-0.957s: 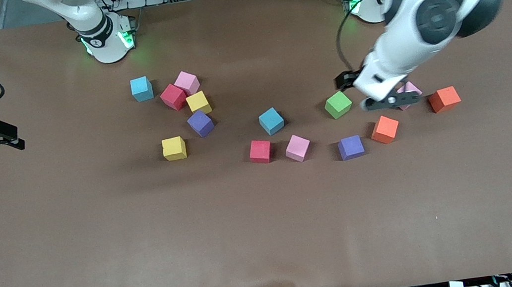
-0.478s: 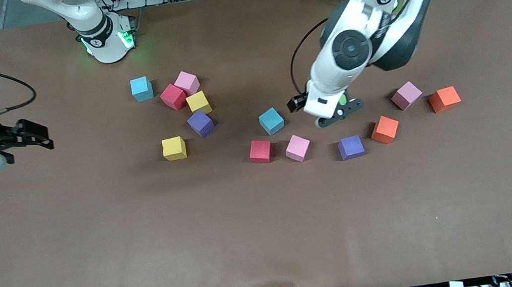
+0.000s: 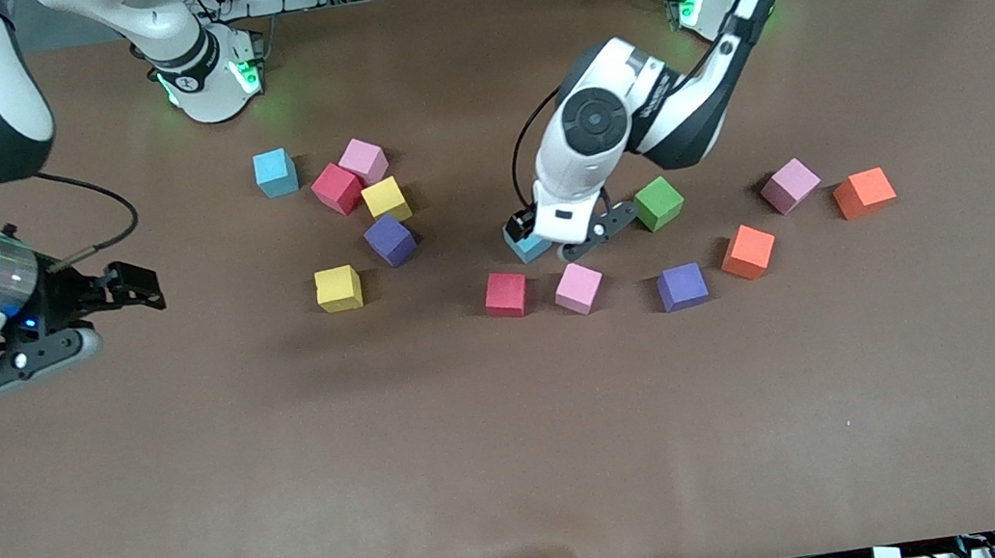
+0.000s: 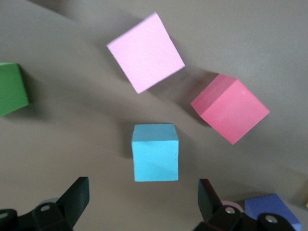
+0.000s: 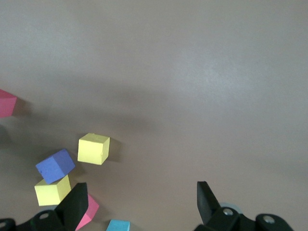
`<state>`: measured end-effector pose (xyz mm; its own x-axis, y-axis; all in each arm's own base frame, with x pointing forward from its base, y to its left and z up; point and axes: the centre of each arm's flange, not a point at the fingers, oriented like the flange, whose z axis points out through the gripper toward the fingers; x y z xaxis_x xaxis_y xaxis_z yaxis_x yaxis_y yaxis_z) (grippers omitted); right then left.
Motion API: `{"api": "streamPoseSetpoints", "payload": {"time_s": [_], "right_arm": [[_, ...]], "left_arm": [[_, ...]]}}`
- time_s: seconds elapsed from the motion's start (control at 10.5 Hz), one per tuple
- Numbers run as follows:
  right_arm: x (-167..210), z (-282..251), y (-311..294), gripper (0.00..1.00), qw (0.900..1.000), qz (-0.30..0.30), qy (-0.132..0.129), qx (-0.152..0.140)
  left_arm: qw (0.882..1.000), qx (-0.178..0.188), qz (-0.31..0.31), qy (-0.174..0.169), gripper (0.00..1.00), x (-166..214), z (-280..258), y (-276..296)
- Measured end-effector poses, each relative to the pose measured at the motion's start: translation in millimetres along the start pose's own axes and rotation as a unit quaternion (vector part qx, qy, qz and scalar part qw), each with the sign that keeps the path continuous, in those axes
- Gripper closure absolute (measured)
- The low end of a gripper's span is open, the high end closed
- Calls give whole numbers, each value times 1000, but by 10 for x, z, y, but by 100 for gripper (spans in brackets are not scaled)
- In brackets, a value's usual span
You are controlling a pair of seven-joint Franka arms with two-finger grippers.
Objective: Form number 2 with 11 blocks
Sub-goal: 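Reach the left gripper to the cyan block while the right gripper reaches yellow, then grasp the cyan block with the left gripper while the right gripper grasps yellow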
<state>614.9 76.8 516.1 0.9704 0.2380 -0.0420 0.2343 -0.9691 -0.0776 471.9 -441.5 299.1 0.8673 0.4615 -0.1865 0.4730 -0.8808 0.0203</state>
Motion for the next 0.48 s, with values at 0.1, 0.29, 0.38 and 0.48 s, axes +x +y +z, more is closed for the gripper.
{"api": "streamPoseSetpoints", "payload": {"time_s": [0.1,0.29,0.38,0.48], "right_arm": [[50,145,-54,0,1000,-4,3,0],[133,476,-253,0,1000,-15,-11,14],[162,617,-331,0,999,-14,-18,26],[175,755,-390,0,999,-8,-22,30]], "left_arm": [[1000,11,-1,5,0,-33,150,66],[1000,23,-3,9,0,-22,368,131],[1000,27,-1,7,0,-34,434,144],[1000,31,2,5,0,-70,494,155]]}}
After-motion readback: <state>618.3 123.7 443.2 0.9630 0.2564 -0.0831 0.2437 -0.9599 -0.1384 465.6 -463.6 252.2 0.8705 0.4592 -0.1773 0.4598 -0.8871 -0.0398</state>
